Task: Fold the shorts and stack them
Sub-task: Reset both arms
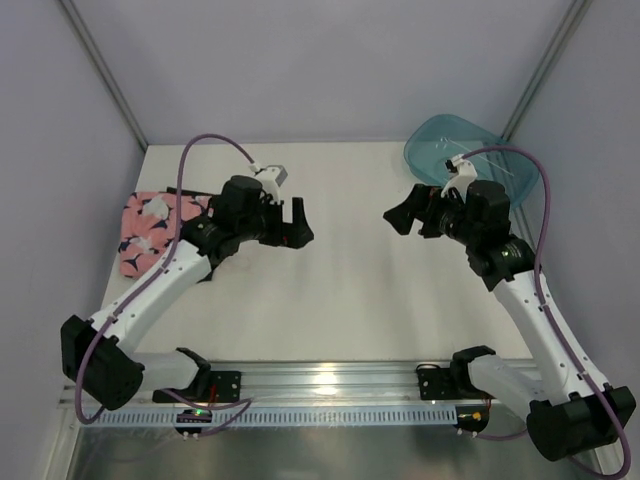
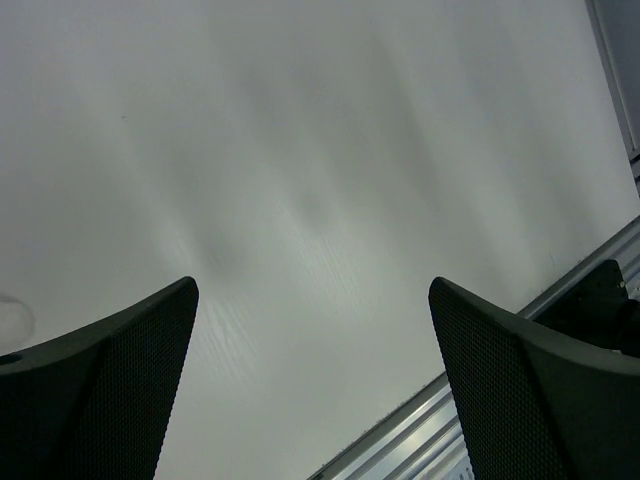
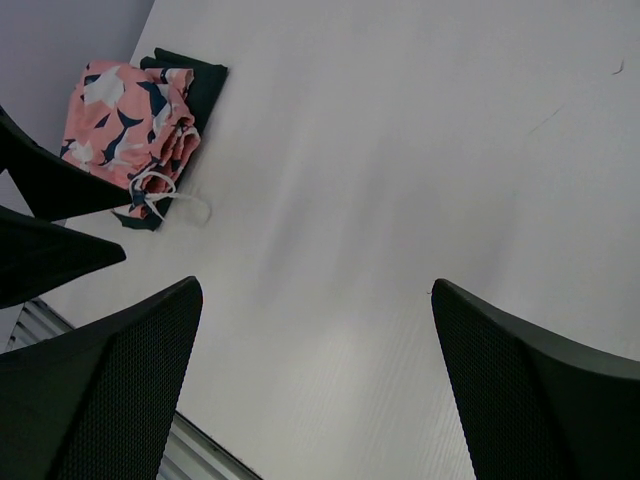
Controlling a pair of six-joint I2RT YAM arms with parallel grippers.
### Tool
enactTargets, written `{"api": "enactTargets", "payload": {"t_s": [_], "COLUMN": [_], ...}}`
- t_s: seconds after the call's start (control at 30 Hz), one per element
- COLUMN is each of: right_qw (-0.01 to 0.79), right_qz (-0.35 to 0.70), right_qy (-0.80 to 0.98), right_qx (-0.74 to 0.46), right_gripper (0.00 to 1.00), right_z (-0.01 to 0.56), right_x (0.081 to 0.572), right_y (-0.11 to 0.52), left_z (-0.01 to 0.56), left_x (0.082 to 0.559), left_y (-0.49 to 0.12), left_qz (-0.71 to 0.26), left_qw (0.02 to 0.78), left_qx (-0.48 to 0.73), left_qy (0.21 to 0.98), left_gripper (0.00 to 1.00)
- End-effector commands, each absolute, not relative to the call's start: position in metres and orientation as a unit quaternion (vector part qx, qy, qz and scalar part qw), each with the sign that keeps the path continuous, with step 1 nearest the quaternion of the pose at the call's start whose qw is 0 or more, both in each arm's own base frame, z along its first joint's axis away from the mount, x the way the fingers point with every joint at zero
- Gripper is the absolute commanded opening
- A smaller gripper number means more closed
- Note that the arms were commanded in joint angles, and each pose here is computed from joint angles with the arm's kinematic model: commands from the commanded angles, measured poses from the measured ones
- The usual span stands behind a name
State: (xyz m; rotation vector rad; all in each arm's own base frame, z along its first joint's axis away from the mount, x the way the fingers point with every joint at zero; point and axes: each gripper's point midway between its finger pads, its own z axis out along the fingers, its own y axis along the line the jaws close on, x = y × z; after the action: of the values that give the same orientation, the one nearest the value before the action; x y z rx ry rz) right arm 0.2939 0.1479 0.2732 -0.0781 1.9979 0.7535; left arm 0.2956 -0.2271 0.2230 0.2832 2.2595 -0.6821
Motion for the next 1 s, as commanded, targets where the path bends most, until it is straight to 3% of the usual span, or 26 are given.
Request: {"api": "enactTargets", "payload": {"t_s": [0.0,0.3,0.97], "right_qw": [0.502,0.536,0.530], "right_qz": [0.307,0.306,0.324], "right_qy": [0.808,0.787,0.783], "right_qx": [-0.016,-0.009,-0.021], "right_gripper": [0.99,0.99,1.00], "right_z": [0.287,0.302,0.302], "right_x": [0.290,0.277,0.271], "right_y": [0.143,0.136,0.142], "left_z": [0.254,0.257,0.274], "left_x": [0.297,0.283,0.275], "left_y": [-0.238,-0.240,-0.241], "left_qz": [-0.305,-0.326,-0.344], "left_qw": [0.434,0.447,0.445], "left_qx": [0.100,0.109,0.106], "left_qy": [0.842,0.826,0.820], "left_gripper": [0.99,0.99,0.99]}}
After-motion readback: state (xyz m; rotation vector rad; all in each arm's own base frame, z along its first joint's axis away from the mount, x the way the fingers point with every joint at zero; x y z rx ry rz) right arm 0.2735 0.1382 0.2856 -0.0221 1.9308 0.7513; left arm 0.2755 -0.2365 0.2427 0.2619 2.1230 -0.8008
